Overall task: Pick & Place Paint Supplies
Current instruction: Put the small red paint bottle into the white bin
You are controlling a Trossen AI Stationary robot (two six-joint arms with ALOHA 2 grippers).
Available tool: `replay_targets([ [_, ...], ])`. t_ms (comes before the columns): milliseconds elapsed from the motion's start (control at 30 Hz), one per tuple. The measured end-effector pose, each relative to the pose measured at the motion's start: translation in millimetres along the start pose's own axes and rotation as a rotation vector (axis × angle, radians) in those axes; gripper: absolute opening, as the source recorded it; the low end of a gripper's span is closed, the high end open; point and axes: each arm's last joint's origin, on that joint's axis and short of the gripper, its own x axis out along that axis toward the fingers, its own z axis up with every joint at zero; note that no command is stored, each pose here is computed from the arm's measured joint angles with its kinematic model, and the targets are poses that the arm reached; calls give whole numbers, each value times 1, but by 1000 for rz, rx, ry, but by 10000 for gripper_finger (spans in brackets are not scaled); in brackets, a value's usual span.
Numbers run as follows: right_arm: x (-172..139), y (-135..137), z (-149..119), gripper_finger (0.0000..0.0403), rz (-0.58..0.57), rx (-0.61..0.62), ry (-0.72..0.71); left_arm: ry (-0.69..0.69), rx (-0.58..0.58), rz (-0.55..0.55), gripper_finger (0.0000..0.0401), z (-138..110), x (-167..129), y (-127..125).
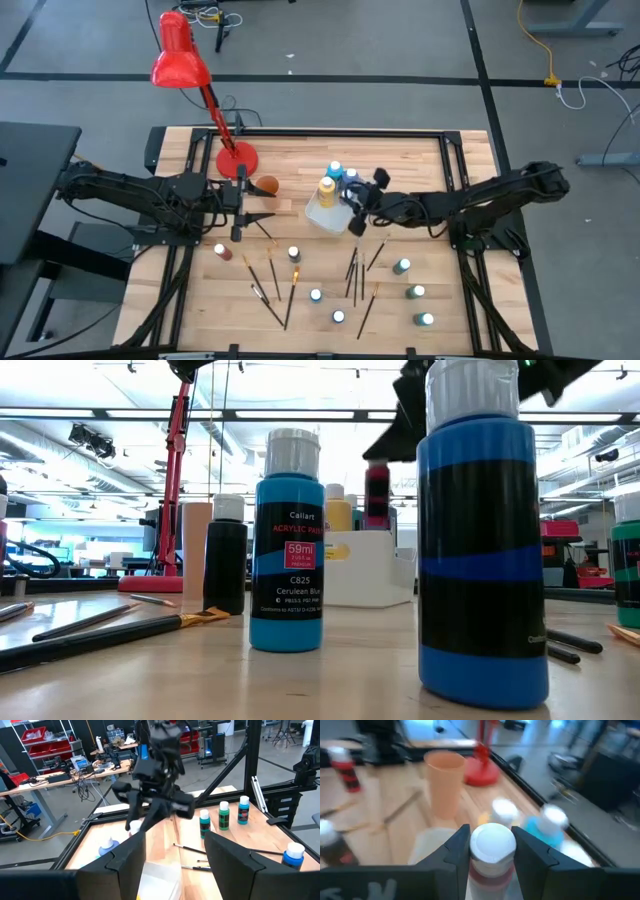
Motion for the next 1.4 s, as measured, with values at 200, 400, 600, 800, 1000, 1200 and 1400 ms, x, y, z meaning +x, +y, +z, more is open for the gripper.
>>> replay_targets([
  [200, -3, -6, -40, 120, -36, 109, -18, 0, 0, 0, 213, 0, 0, 0],
  [400, -10, -19, -63, 120, -136, 95, -102, 0, 2, 0, 213, 0, 0, 0],
  [600, -8, -30, -74, 120, -171, 90, -86, -9, 2, 1, 213, 1, 0, 0],
  [800, -3, -40, -74, 120, -193, 80, -74, -9, 2, 1, 213, 1, 0, 0],
  [1000, 3, -50, -75, 121, -199, 79, -56, -9, 2, 1, 213, 1, 0, 0],
  [1200, 6, -57, -78, 127, -182, 96, -19, -9, 18, 1, 213, 1, 0, 0],
  [1400, 9, -63, -79, 129, -206, 102, -11, -9, 24, 1, 213, 1, 0, 0],
])
